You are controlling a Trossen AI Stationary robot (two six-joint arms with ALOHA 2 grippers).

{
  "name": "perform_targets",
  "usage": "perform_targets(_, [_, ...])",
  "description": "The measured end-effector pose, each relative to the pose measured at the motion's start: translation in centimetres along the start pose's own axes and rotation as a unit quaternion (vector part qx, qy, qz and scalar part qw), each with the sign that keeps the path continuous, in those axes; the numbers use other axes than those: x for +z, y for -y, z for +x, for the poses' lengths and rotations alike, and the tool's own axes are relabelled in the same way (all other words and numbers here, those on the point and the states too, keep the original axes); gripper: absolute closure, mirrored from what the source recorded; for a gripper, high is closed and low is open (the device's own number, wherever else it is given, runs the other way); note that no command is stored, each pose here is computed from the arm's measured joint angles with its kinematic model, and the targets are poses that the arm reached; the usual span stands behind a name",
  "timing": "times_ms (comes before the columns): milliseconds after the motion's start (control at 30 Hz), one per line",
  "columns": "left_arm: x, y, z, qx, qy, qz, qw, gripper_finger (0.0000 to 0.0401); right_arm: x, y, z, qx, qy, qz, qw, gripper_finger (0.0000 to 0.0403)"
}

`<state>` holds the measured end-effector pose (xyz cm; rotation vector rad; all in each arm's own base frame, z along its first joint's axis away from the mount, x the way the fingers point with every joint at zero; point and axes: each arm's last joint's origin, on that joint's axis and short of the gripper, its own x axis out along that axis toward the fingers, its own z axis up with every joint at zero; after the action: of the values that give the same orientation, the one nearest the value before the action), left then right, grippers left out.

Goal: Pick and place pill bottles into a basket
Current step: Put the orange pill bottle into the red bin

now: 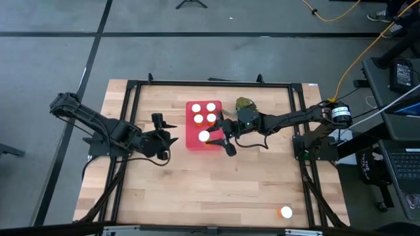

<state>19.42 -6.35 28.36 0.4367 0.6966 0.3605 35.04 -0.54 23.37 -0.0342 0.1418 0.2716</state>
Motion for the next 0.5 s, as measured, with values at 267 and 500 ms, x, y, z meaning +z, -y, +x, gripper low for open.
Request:
perform_targets(267, [-3.6,0.2,0.3,-0.035,0.099,-0.064,0.992,0.0208,0.3,0.7,-0.2,-0.019,0.018,-0.033,0.999,0.0199])
perform_targets(500, [-5.7,0.7,0.9,-0.065,0.201,-0.086,0.974,0.0212,0.7,1.0,-0.3,-0.062,0.033,-0.060,0.996,0.0199])
